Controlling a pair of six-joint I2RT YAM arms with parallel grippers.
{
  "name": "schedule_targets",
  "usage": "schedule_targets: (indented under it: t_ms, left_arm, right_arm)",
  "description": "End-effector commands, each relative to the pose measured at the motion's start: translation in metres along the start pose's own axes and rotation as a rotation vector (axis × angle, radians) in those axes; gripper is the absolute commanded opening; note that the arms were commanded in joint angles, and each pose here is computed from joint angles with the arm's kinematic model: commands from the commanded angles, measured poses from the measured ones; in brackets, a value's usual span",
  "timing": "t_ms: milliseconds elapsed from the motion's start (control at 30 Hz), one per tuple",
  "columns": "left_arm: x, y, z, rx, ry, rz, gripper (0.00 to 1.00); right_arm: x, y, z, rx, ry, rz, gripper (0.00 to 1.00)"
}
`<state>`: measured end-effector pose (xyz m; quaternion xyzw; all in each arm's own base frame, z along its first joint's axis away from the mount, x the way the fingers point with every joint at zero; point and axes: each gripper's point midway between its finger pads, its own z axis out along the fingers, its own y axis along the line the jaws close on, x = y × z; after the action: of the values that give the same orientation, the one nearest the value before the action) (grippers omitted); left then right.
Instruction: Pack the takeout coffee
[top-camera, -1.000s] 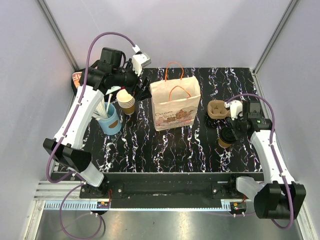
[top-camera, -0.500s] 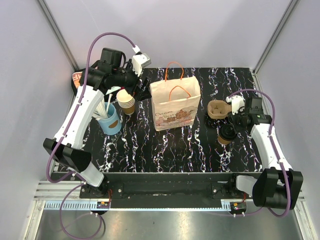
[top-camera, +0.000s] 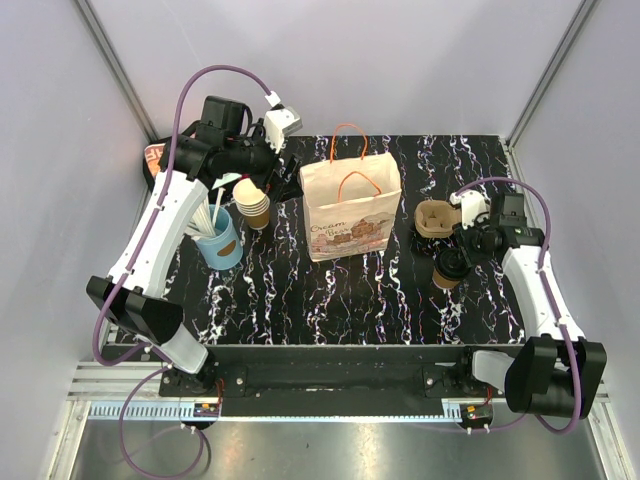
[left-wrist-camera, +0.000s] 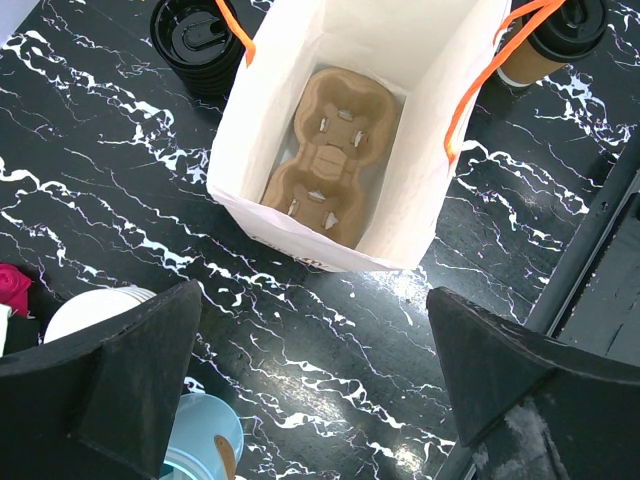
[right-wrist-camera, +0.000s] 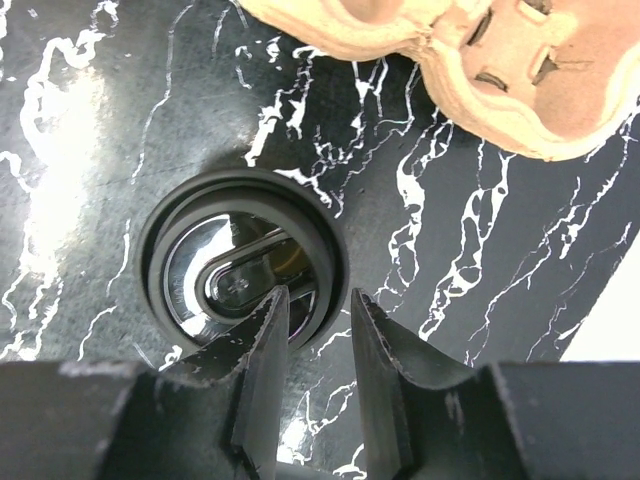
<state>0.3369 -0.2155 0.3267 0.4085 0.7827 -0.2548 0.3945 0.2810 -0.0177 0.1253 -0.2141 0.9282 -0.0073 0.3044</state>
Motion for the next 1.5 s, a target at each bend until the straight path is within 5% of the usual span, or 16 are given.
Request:
schedule_targets:
  t_ms: [0, 1267, 1467]
  left_arm:
    - [-0.010, -0.002, -0.001, 0.012, -0.039, 0.010, 0.99]
    - [-0.004, -0.001, 0.010, 0.038, -0.017, -0.024, 0.99]
    - [-0.003, -0.002, 0.010, 0.041, -0.017, -0.026, 0.99]
  right_arm:
    - [-0.022, 0.000, -0.019, -0.016, -0.072, -0.035, 0.38]
    - [-0.021, -0.009, 0.016, -0.078, -0.018, -0.097, 0.29]
    - [-0.021, -0.007, 0.012, -0.084, -0.016, -0.100, 0.11]
